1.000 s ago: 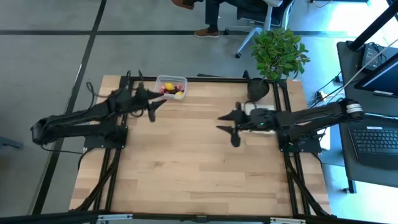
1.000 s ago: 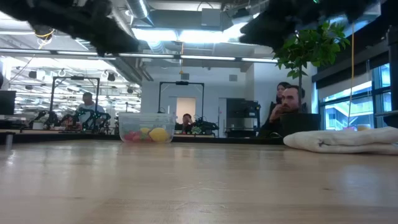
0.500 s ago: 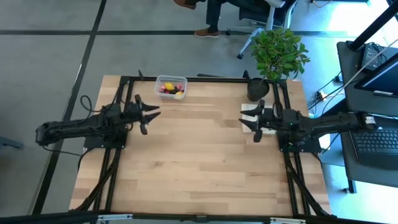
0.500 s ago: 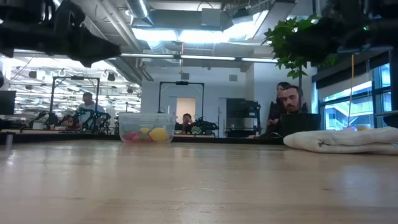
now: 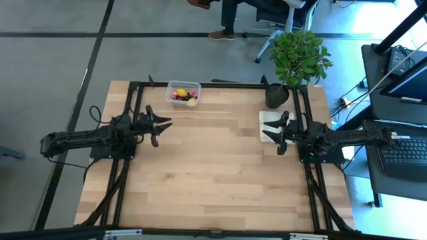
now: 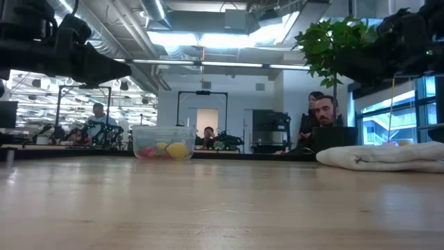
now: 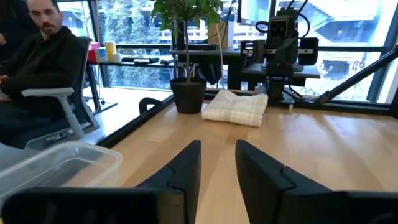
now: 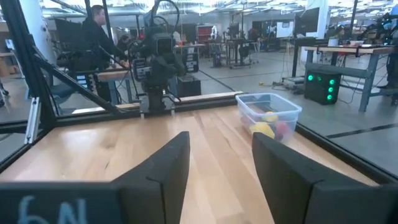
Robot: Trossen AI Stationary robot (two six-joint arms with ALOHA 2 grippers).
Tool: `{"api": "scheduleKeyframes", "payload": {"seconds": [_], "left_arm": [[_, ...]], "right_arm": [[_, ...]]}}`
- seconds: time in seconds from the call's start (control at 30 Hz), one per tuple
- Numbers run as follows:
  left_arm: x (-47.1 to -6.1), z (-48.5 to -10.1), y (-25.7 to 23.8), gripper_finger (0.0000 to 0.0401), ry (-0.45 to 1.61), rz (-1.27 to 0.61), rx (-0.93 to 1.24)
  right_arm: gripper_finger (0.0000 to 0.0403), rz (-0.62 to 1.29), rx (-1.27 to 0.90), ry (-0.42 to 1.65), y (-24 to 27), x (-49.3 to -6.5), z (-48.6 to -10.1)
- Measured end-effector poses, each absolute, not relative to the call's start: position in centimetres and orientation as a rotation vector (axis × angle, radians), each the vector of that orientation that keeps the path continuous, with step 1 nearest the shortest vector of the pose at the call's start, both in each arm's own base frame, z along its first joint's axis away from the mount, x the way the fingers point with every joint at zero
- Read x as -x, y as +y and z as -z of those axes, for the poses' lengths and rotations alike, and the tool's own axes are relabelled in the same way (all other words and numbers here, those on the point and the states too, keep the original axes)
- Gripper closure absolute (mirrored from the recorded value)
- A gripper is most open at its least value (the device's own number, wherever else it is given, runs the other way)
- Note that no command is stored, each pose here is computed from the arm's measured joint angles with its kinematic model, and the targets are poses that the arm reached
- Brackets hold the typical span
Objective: Pick and placing Produce into tupperware
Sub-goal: Return to Home Position
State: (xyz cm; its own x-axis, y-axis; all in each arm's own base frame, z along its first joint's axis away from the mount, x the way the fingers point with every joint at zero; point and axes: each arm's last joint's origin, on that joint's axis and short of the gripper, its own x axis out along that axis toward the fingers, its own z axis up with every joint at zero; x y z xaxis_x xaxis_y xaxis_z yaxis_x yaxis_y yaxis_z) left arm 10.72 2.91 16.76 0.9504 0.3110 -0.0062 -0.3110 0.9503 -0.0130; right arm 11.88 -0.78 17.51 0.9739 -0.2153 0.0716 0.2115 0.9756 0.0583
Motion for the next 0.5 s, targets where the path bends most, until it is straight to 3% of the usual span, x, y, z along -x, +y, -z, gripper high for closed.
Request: {"api": "scheduleKeyframes", "payload": {"seconds": [0.5], "left_arm": [[-10.7,-16.7,2.9,0.0331,0.009,-0.316,0.019]], "right_arm": [[0.0226,0.284,-0.085,-0.021,-1.5,-10.6,-16.8]]}}
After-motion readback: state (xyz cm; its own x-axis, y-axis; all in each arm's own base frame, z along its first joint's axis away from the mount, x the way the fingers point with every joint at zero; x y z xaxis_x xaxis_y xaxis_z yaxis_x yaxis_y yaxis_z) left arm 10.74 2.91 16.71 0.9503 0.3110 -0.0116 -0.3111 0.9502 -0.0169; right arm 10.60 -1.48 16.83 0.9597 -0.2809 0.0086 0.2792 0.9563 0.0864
